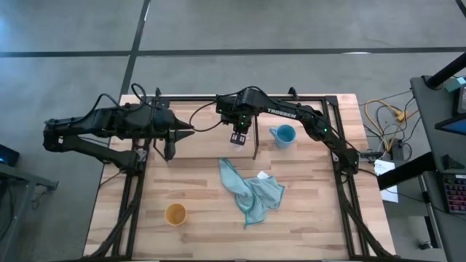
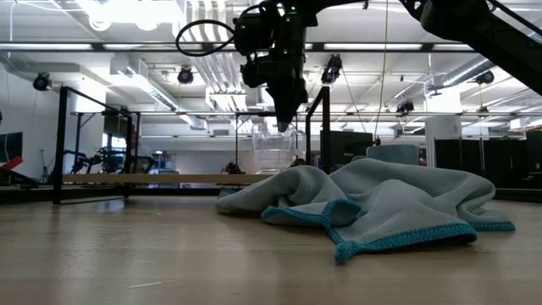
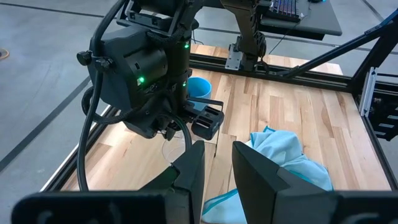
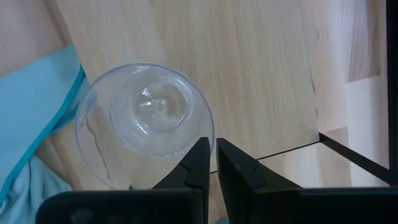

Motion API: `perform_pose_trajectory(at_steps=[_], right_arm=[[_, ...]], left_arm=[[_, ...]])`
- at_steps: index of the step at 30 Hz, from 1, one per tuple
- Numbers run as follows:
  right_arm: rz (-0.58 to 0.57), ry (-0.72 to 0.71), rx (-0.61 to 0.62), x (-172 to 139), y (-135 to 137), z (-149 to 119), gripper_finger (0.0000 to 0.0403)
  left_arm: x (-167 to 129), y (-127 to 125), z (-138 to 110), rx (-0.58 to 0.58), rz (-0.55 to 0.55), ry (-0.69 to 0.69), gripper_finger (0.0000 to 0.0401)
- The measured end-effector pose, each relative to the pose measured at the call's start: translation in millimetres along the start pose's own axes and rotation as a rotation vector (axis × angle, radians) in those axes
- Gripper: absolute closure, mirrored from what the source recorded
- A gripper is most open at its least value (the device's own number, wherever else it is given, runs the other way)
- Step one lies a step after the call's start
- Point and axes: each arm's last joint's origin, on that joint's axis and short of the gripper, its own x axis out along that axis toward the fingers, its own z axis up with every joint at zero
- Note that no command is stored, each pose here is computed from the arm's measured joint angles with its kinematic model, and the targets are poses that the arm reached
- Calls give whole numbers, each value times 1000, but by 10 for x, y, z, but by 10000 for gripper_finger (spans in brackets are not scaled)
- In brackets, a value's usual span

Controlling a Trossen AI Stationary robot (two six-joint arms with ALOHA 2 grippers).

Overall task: Stack small to large cups/mugs on shelf
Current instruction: Put the transparent cup on the shelf, then put the blue cup on the shelf

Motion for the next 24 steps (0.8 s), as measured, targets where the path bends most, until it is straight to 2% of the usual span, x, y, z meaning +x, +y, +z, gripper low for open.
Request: perform_pose_trajectory(at_steps=[24], right_arm=[[0,-9,62,-35,-1,-7,380]], left_arm=[[0,0,0,0,0,0,333]])
